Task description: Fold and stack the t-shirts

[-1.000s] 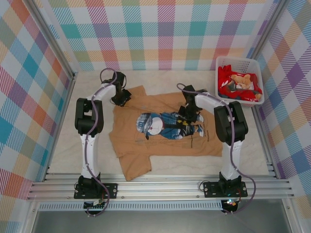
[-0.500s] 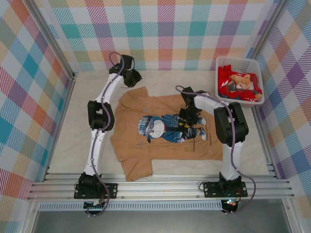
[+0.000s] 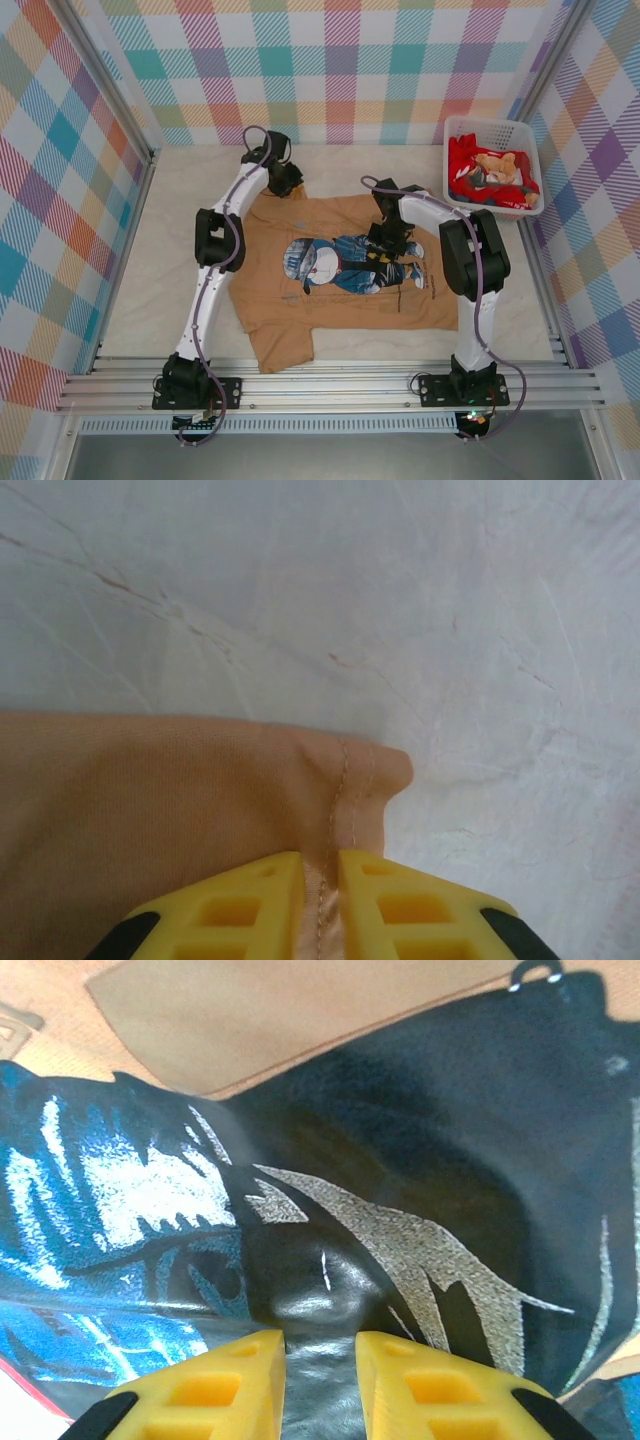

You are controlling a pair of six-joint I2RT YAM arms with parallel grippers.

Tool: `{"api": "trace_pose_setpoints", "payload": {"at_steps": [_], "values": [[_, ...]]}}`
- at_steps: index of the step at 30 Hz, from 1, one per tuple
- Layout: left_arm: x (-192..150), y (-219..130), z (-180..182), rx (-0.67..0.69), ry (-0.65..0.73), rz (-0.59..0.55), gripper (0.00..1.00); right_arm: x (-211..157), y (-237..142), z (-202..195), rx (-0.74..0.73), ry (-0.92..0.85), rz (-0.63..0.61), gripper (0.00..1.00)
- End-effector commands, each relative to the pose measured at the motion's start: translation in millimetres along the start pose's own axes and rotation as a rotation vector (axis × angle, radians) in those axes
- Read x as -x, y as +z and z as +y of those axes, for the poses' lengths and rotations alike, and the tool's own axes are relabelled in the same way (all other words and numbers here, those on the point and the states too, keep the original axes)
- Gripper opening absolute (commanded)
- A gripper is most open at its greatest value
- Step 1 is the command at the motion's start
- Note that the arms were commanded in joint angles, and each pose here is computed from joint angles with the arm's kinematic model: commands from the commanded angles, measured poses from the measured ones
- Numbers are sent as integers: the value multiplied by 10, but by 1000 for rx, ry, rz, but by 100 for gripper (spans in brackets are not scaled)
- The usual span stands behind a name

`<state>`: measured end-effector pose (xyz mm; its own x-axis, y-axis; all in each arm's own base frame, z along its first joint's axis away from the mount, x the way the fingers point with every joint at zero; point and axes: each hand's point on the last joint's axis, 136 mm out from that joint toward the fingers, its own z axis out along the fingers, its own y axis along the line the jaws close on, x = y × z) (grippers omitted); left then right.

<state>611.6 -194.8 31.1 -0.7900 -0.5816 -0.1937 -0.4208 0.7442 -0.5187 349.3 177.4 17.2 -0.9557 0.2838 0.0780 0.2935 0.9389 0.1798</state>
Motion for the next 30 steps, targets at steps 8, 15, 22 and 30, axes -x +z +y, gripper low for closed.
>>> {"api": "trace_pose_setpoints", "payload": {"at_steps": [8, 15, 22, 30], "values": [[828, 166, 913, 62, -288, -119, 18, -90, 174, -56, -37, -5, 69, 27], [1292, 62, 1014, -45, -396, -196, 21, -67, 224, 72, 4, -1, 103, 30], [1504, -319, 120, -362, -314, -217, 45, 34, 202, 227, 55, -18, 96, 32], [893, -1106, -55, -137, -213, -160, 49, 258, -241, 468, 138, -44, -34, 40]]}}
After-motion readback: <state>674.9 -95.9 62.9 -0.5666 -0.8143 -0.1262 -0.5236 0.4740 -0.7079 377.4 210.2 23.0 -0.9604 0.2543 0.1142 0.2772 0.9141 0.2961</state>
